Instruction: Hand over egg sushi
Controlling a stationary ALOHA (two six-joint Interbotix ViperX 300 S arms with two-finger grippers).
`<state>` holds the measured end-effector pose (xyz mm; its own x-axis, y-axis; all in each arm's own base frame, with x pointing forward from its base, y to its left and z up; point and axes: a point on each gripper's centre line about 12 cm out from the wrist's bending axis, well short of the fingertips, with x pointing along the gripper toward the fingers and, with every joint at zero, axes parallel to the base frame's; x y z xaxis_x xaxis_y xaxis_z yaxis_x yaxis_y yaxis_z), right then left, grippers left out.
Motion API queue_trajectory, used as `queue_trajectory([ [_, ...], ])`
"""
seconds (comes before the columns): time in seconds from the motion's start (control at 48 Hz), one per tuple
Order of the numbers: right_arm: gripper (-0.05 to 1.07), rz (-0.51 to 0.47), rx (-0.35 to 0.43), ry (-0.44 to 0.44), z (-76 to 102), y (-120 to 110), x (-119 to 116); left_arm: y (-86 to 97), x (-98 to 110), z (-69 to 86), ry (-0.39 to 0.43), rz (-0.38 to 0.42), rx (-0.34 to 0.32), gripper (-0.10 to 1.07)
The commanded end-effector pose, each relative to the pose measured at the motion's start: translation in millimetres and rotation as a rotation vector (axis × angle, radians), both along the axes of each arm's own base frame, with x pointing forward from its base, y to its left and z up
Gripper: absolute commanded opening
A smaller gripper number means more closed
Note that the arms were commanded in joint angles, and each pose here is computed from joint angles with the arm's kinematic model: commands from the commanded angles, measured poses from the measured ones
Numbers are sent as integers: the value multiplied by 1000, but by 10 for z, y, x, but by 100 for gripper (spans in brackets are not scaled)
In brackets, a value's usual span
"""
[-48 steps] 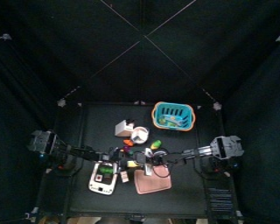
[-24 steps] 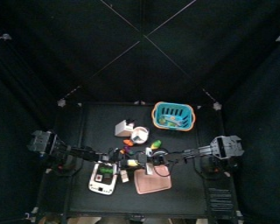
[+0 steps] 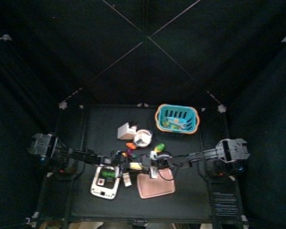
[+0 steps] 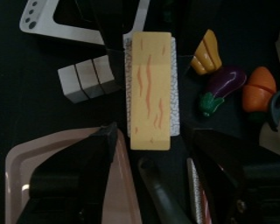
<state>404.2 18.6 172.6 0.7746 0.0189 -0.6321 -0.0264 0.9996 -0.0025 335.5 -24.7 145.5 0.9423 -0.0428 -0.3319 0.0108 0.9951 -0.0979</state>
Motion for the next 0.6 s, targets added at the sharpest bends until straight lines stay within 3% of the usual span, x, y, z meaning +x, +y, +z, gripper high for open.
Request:
queue_trajectory([
  [0.0, 96, -1, 5, -49, 181, -4, -7, -4, 22, 69, -27, 1, -4, 64],
  [0.583, 97, -20, 25, -11, 112, -22, -329, 23, -76, 59, -20, 18, -12, 64],
])
